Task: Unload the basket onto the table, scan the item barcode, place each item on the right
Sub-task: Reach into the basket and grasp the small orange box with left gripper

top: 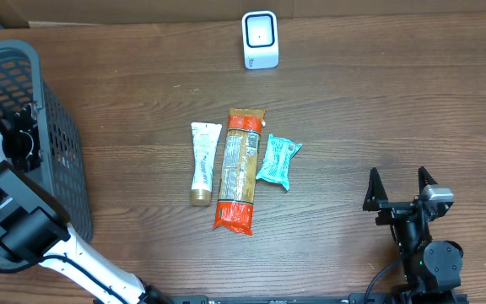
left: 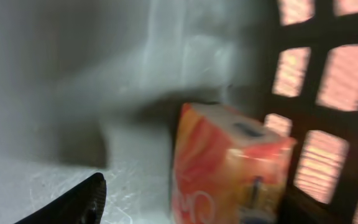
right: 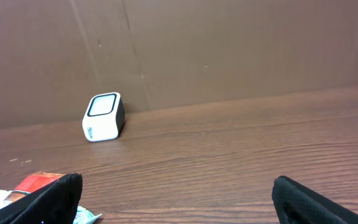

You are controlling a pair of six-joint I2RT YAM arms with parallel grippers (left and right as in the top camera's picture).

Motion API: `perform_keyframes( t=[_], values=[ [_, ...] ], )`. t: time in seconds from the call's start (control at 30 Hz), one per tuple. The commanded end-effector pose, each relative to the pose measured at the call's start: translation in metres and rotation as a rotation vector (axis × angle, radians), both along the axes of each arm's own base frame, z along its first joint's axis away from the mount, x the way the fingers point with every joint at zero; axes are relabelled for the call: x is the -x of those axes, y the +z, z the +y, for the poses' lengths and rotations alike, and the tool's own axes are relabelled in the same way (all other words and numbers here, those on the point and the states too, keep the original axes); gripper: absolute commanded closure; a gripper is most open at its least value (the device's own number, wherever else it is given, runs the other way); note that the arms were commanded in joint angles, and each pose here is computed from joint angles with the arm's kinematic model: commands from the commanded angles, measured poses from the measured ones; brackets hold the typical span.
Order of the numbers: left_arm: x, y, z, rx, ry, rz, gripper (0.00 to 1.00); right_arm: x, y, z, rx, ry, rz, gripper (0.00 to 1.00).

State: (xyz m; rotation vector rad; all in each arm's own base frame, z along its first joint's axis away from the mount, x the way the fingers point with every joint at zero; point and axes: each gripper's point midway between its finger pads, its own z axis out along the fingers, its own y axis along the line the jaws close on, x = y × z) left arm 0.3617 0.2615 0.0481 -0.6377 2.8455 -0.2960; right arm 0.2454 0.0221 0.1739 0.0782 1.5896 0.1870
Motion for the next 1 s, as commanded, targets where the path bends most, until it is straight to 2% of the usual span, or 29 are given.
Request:
perform_keyframes(
  t=[0.0,0.13,0.33,0.37,0.5,0.67,0.83,0.97],
  values=[
    [0.01,-0.015,0.002,-0.028,0.037,0.071,0.37,0.0,-0.002,0.0,0.003,-0.001,-0.004,0.0],
    [0.01,-0.015,0.003,-0.03,0.055,0.075,0.63,0.0,-0.002,0.0,0.003,-0.001,-0.004,0.0],
    [0.011,-0.011,0.003,-0.025,0.082,0.082,0.93,0.0,-0.002,0.0,0.003,-0.001,-0.004,0.0],
    [0.011,-0.01,0.003,-0.025,0.086,0.082,0.96,0.0,-0.002,0.0,0.003,-0.001,-0.004,0.0],
    [0.008,0.009,0.007,-0.039,0.136,0.056,0.96,0.0,-0.002,0.0,0.003,-0.001,-0.004,0.0],
    [-0.004,0.076,0.019,-0.108,0.225,-0.06,0.96,0.0,-0.002,0.0,0.003,-0.001,-0.004,0.0],
    [-0.013,0.196,0.023,-0.219,0.318,-0.3,0.96,0.0,-0.002,0.0,0.003,-0.001,-0.004,0.0],
    [-0.016,0.297,-0.009,-0.217,0.26,-0.573,0.96,0.0,-0.002,0.0,0.003,-0.001,-0.004,0.0]
  ],
)
